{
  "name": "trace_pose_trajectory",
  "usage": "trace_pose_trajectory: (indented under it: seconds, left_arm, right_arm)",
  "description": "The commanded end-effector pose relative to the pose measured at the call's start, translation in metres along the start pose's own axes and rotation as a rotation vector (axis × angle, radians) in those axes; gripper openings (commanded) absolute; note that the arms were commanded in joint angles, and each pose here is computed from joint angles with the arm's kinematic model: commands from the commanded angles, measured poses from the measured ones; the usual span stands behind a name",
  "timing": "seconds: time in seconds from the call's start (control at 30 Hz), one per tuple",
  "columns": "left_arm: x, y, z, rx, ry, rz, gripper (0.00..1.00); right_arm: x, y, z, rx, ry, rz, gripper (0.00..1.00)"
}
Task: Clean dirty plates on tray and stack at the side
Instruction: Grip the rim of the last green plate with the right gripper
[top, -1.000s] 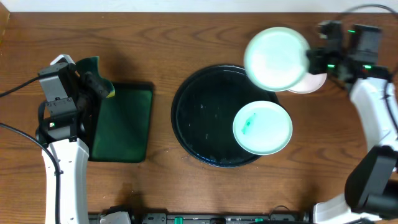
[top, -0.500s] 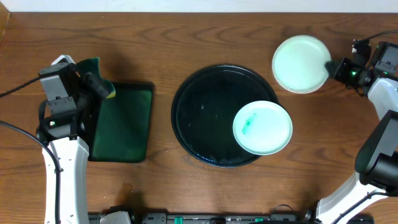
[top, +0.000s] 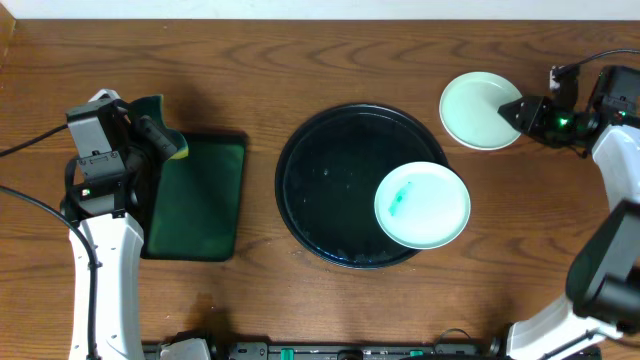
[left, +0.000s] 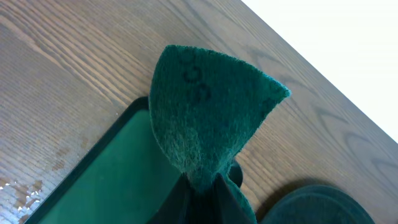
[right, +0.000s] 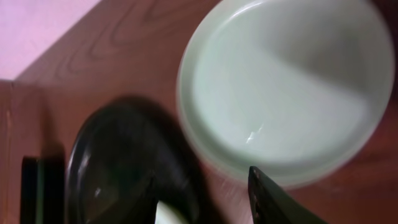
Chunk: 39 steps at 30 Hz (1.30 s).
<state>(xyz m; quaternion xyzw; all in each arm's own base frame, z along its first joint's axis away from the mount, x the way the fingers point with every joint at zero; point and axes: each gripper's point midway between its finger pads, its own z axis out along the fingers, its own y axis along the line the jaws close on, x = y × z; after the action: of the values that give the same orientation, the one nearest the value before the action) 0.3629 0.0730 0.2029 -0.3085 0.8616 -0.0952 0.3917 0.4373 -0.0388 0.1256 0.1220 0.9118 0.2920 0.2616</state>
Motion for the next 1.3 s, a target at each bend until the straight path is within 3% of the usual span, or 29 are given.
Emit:
trace_pose_trajectory:
  seconds: [0.0, 0.1, 0.27, 0.43, 0.7, 0.83, 0.97, 1.27]
  left_arm:
    - [-0.003, -0.003, -0.002, 0.016, -0.006, -0.006, 0.07]
    - [-0.003, -0.003, -0.002, 0.017, -0.007, -0.006, 0.07]
    - [-0.003, -0.003, -0.002, 0.017, -0.007, -0.006, 0.07]
    - [-0.002, -0.002, -0.002, 0.013, -0.001, -0.007, 0.07]
    - [-0.001, -0.002, -0.002, 0.012, 0.003, -0.014, 0.07]
    - [-0.001, -0.002, -0.002, 0.012, 0.003, -0.03, 0.07]
    - [0.0, -0.002, -0.002, 0.011, 0.005, -0.031, 0.07]
    - [0.001, -0.001, -0.002, 0.008, 0.01, -0.031, 0.07]
  right_arm:
    - [0.004, 0.018, -0.032, 0.135, -0.022, -0.079, 0.44]
    - [0.027, 0.019, -0.054, 0.28, 0.025, -0.06, 0.43]
    - [0.075, 0.045, -0.072, 0.323, 0.147, -0.055, 0.5]
    - [0.12, 0.033, -0.07, 0.441, 0.263, -0.015, 0.5]
    - [0.189, 0.011, -0.05, 0.438, 0.427, 0.139, 0.54]
    - [0.204, 0.004, -0.036, 0.42, 0.438, 0.131, 0.47]
    - [0.206, 0.014, -0.015, 0.333, 0.407, 0.113, 0.47]
    - [0.217, 0.009, 0.014, 0.365, 0.323, 0.177, 0.45]
